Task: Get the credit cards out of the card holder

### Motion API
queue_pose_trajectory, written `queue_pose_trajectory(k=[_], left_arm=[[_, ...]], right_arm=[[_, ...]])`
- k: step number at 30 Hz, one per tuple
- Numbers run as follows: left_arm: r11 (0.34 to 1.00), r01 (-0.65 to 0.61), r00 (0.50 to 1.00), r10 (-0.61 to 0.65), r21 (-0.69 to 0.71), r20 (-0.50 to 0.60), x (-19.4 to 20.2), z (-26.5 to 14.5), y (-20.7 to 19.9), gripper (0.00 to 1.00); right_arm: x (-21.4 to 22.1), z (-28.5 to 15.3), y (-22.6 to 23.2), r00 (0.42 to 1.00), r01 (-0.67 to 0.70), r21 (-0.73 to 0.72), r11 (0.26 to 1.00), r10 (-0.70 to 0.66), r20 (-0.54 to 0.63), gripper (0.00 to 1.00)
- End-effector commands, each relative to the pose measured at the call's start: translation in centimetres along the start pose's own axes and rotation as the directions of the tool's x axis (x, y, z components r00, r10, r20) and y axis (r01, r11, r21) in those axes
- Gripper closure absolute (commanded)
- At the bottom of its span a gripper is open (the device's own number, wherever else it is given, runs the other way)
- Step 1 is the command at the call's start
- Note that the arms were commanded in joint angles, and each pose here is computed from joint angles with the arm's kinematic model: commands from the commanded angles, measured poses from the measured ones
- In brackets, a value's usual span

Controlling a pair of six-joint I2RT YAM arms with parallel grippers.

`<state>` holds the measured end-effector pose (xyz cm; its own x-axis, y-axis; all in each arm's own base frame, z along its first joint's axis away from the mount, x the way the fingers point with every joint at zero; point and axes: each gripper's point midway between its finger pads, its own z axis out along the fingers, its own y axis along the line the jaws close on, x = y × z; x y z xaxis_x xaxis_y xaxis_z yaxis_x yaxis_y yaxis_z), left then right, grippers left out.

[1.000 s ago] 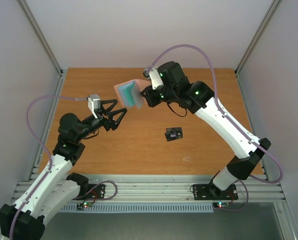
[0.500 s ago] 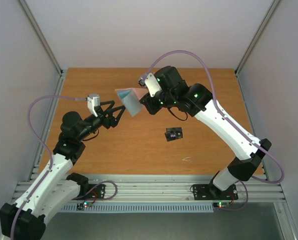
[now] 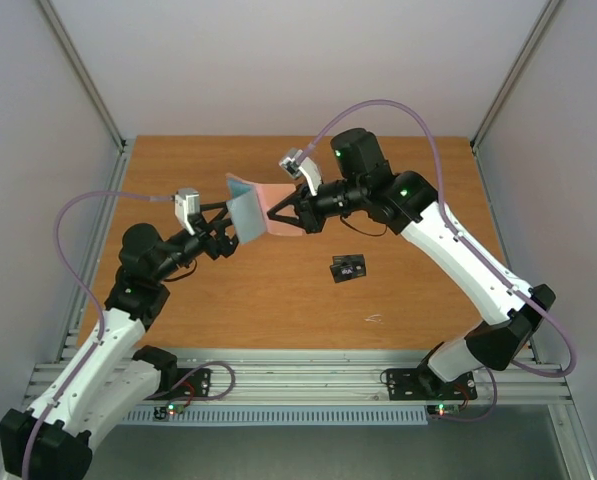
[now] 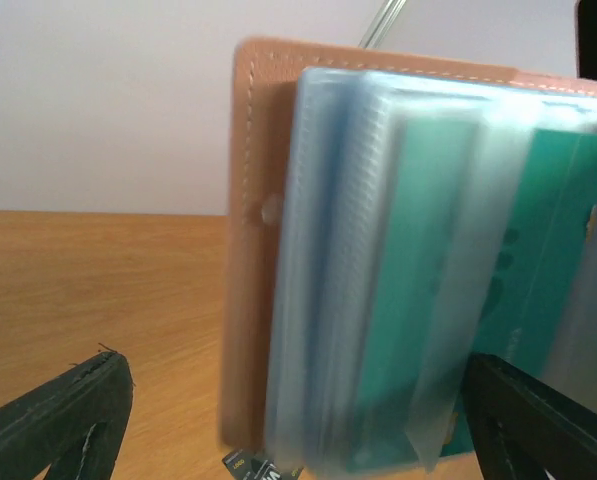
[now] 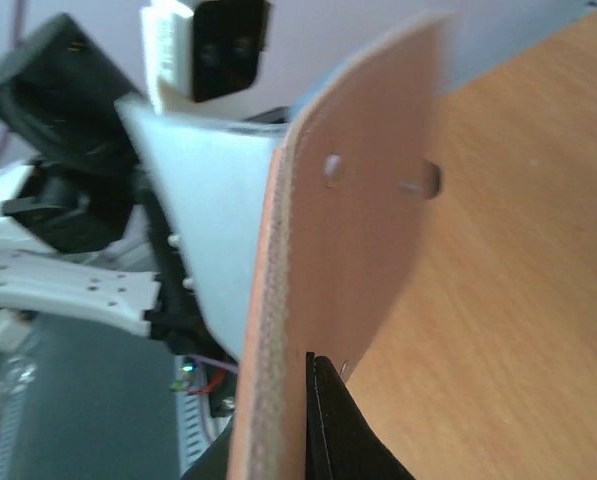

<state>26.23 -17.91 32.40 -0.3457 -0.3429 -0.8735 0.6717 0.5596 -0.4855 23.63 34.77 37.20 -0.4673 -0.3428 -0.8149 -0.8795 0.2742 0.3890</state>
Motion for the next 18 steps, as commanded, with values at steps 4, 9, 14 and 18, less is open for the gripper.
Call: queue_pose_trajectory(k=[4,9,14,18], left_arm=[[0.977,-0.104,0.994,0.101,0.185,0.027,-1.4,-0.9,-4.2,0.09],[0.977,-0.119,0.993,0.116,0.178,0.023,-1.5,-1.1,-4.3,0.08],[0.973,-0.106,0.994,0.102,0.206,0.030,-2.2,-1.6,-4.5,0.05],[0.943,-0.160,0.987,0.153,0.291,0.044,-3.2,-2.1,-6.5,0.03]], right_arm=[[-1.5,-2.4,5.2,0.994,0.099,-0.285,0.954,-0.078,0.082,0.99],[-1.4,-3.5,5.9,0.990,0.134,-0.336,0.932,-0.109,0.094,0.99],[-0.4,-4.7,6.4,0.983,0.183,-0.340,0.923,-0.171,0.064,0.99],[-0.2,-5.6,6.5,0.968,0.251,-0.322,0.913,-0.243,0.066,0.98]])
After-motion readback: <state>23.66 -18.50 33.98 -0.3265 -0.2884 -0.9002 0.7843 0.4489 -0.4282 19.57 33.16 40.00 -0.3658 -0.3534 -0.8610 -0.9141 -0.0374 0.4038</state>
